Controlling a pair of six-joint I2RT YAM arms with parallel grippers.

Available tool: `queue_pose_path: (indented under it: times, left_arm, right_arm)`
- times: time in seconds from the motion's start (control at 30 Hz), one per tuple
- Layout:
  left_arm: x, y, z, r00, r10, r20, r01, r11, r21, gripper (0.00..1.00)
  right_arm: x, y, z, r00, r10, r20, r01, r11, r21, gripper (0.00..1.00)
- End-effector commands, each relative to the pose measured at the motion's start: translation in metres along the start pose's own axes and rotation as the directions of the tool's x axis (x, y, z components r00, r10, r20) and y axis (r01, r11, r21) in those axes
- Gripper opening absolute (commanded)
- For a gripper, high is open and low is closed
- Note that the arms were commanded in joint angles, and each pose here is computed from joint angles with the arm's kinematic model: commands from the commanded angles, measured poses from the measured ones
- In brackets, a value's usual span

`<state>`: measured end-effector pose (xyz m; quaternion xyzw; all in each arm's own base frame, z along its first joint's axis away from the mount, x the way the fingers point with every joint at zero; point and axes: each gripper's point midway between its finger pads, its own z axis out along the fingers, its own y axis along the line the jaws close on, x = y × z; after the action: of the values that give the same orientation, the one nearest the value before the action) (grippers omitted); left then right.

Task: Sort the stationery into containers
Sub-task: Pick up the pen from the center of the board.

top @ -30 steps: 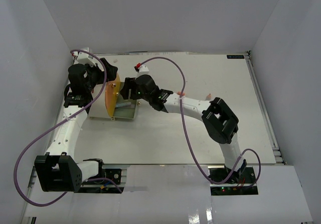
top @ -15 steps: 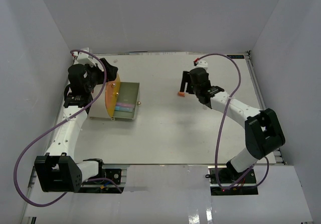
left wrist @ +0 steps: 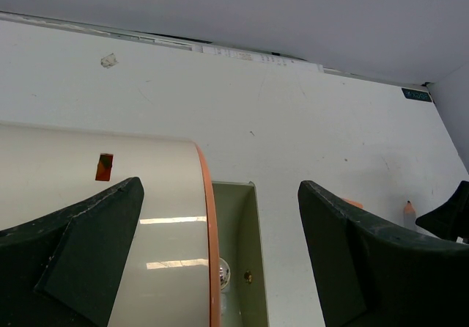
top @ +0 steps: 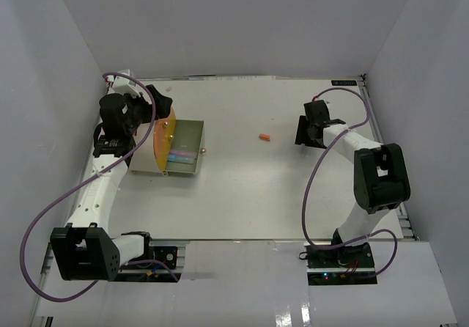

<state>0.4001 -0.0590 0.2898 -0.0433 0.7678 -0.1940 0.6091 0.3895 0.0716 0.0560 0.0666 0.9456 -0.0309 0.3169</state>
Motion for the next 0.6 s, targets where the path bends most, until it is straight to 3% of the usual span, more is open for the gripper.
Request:
queue_pose_path:
  times: [0.0, 0.57]
  left_arm:
    - [0.035, 0.007, -0.008, 0.991, -0.054, -0.12, 0.051, 0.998, -0.026, 0.98]
    - [0.033, 0.006, -0.01, 0.992, -0.052, -0.113, 0.049, 0.998, -0.026, 0.98]
  right_arm:
    - [-0.016, 0.003, 0.005, 1.0, -0.007, -0.02, 0.006, 1.0, -0.015, 0.69]
    - [-0.011, 0.016, 0.043, 0.99, 0.023, -0.143, -0.022, 1.0, 0.006, 0.52]
